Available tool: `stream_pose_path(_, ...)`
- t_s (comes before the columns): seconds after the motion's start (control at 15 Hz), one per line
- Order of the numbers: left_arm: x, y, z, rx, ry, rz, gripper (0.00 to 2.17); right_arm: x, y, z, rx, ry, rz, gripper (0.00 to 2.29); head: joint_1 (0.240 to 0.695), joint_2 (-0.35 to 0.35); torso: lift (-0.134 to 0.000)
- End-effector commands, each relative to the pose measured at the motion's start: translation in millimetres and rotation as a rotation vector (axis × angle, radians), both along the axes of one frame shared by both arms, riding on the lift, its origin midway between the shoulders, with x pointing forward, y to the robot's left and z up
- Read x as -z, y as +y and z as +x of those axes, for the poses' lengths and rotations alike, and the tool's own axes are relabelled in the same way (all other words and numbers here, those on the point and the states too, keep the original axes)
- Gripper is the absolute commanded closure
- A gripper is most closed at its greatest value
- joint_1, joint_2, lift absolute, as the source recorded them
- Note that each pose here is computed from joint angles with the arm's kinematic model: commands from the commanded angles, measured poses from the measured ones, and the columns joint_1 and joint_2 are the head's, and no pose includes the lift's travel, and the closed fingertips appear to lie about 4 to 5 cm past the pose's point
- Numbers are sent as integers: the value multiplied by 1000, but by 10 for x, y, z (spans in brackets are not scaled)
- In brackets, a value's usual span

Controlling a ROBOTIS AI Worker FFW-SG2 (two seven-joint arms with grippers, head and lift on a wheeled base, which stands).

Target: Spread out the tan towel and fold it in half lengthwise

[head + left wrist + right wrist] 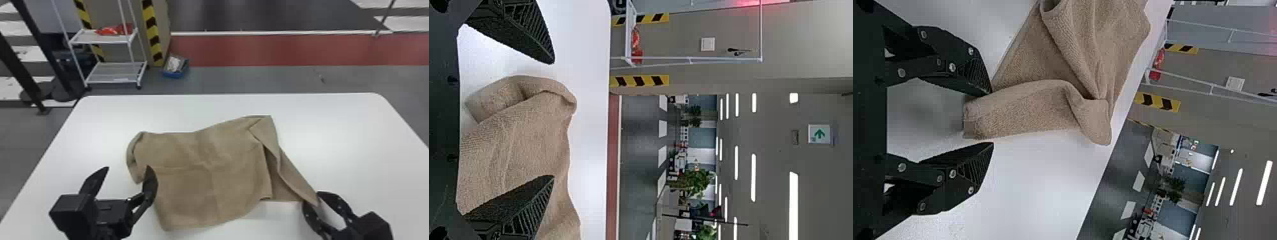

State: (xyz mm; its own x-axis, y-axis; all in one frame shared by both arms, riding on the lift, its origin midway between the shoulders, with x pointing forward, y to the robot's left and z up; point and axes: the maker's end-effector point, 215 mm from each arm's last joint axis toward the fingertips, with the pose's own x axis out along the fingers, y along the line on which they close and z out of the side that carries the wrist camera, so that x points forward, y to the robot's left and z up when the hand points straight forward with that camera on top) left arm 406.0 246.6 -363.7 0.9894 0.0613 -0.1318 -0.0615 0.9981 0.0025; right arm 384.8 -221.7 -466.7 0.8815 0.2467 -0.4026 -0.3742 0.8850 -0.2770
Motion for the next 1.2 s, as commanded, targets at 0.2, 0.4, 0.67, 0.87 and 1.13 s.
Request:
stream_pose_path(0.2,-6,2,0,-3,-3,-3,56,-23,-87,12,22,-6,7,971,695,34,-128)
stream_pose_path(0.4,-3,5,-10,-5,-3,-3,56,-116,-357,67,93,-29,52,971,695,20,-128)
stream_pose_path(0.67,-10,-44,-7,3,-4,-7,56,-371,-903,183,228,-82,210,971,695,-45,-128)
stream_pose_path(0.87,-19,-52,-6,4,-7,-8,56,-529,-1465,219,335,-116,244,971,695,-98,-128)
stream_pose_path(1.13,-21,-60,-6,5,-10,-9,56,-323,-2053,123,468,-68,295,971,695,-205,-128)
